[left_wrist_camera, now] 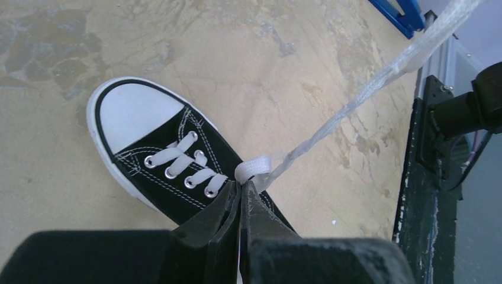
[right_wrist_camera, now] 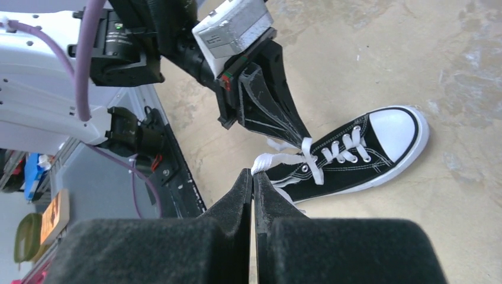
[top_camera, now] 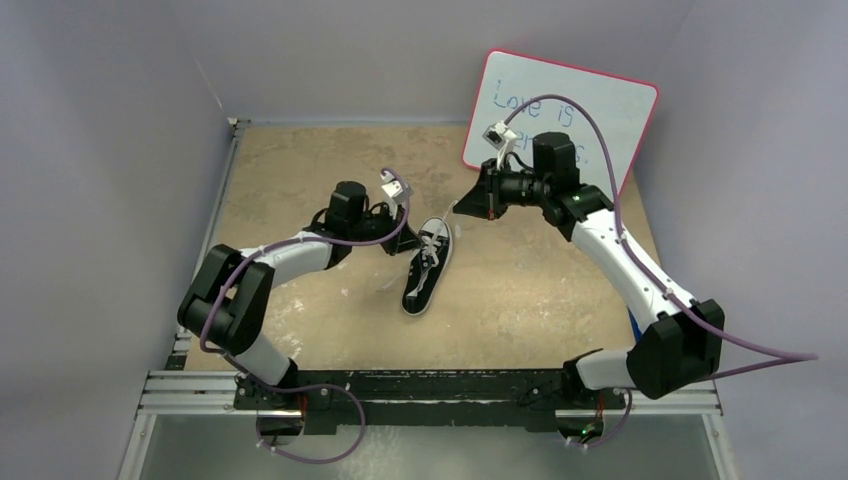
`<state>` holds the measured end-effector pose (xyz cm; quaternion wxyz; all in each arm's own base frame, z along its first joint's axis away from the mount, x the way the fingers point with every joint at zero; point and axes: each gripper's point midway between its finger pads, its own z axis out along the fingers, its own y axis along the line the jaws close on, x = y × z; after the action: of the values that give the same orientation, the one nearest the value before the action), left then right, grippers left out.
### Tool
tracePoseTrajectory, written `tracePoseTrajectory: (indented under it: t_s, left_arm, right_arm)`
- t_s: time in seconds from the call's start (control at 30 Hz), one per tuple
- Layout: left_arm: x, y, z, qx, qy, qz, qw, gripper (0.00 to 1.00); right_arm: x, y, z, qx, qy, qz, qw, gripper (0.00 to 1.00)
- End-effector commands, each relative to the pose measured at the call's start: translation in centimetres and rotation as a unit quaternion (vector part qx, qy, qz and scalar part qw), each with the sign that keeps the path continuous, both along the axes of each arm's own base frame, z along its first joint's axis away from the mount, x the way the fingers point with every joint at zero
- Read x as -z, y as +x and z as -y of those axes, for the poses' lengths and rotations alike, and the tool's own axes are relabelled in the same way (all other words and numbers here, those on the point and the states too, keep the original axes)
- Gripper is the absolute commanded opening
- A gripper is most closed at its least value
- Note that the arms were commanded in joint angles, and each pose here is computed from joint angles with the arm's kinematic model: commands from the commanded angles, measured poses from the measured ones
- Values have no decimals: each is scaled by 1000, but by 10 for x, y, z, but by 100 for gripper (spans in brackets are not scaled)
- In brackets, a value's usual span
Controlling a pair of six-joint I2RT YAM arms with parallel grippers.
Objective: Tie the shoes
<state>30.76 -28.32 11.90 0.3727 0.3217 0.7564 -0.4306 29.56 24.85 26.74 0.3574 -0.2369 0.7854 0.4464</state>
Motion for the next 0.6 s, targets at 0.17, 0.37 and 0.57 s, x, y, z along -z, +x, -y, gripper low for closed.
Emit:
tracePoseTrajectory:
  t_s: [0.17, 0.37, 0.57]
  left_arm:
    - [-35, -4, 20, 76, -59, 45, 994, 4]
    - [-33, 0, 21, 73, -58, 48, 995, 11]
    - [-32, 6, 28, 66, -65, 48, 994, 23]
  right_arm:
    - [-30, 13, -3, -9, 34, 29, 999, 0]
    - [-34, 19, -7, -13, 41, 29, 999, 0]
    - [-35, 16, -11, -33, 50, 29, 998, 0]
